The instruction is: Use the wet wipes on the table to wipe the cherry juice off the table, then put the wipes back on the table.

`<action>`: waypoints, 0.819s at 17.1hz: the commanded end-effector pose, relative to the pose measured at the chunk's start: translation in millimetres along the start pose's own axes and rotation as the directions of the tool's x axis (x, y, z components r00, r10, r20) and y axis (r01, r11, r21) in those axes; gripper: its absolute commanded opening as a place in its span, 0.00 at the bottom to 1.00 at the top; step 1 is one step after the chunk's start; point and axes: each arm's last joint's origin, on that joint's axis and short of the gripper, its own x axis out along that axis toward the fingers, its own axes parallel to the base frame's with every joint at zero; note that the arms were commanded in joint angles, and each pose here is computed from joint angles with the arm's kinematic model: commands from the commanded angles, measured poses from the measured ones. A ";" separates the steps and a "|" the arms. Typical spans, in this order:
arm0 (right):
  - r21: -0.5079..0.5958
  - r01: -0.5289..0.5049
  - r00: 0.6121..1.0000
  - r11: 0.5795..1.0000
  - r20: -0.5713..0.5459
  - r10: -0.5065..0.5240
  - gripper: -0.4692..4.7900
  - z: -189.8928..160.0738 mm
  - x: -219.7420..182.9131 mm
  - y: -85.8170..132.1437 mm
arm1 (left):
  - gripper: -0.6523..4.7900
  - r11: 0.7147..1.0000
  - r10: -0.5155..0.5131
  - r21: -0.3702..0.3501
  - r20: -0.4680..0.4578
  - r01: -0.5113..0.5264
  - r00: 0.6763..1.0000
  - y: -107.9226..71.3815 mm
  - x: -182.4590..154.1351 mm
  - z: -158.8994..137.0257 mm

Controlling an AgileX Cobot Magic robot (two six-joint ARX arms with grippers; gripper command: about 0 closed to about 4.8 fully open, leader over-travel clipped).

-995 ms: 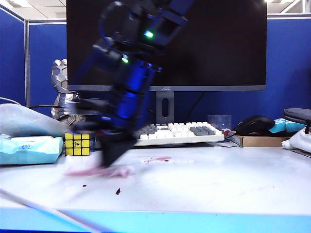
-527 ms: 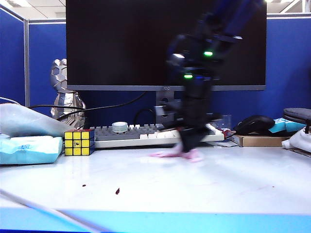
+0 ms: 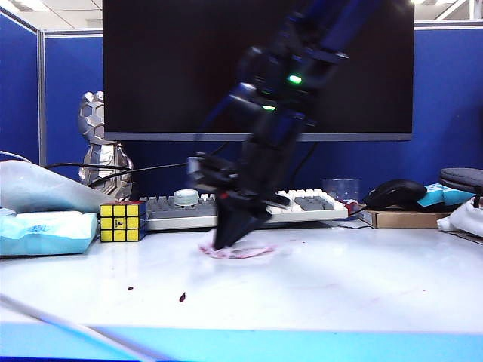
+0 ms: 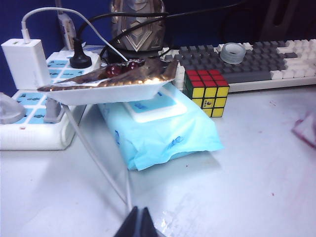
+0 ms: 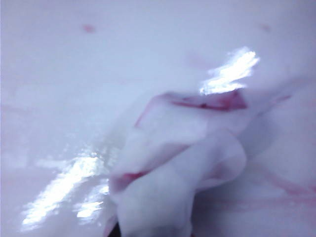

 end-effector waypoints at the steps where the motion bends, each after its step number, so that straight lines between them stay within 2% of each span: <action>1: 0.026 0.334 0.942 0.942 -0.028 -0.334 0.08 -0.9 -0.4 -7.0 | 0.13 1.000 0.001 0.002 -0.012 -0.001 1.000 0.1 -0.1 -1.4; 3: 0.086 0.453 0.891 0.888 -0.069 -0.448 0.08 -5.7 -8.0 -33.0 | 0.13 1.000 0.001 0.002 -0.012 -0.001 1.000 0.1 -0.1 -1.4; 5: 0.147 0.477 0.878 0.867 -0.122 -0.462 0.08 -12.6 -16.8 -55.7 | 0.13 1.000 0.000 0.002 -0.012 0.000 1.000 0.1 -0.1 -1.4; 7: 0.164 0.486 0.863 0.858 -0.245 -0.442 0.08 -21.1 -32.9 -69.7 | 0.13 1.000 0.001 0.002 -0.012 -0.001 1.000 0.1 -0.1 -1.4; 8: 0.148 0.464 0.869 0.874 -0.268 -0.416 0.08 -22.0 -36.7 -67.9 | 0.13 1.000 0.000 0.002 -0.012 0.000 1.000 0.1 -0.1 -1.4; 9: 0.137 0.412 0.890 0.901 -0.270 -0.366 0.08 -22.5 -38.7 -65.0 | 0.13 1.000 0.001 0.002 -0.012 -0.001 1.000 0.1 -0.1 -1.4; 11: 0.141 0.284 0.921 0.948 -0.314 -0.230 0.08 -24.7 -39.4 -48.7 | 0.13 1.000 0.000 0.002 -0.012 0.000 1.000 0.1 -0.1 -1.4; 12: 0.126 0.232 0.918 0.964 -0.355 -0.175 0.08 -27.1 -37.0 -35.0 | 0.13 1.000 0.001 0.002 -0.012 -0.001 1.000 0.1 -0.1 -1.4; 14: 0.086 0.182 0.897 0.980 -0.424 -0.129 0.08 -31.5 -33.8 -13.8 | 0.13 1.000 0.000 0.002 -0.012 0.000 1.000 0.1 -0.1 -1.4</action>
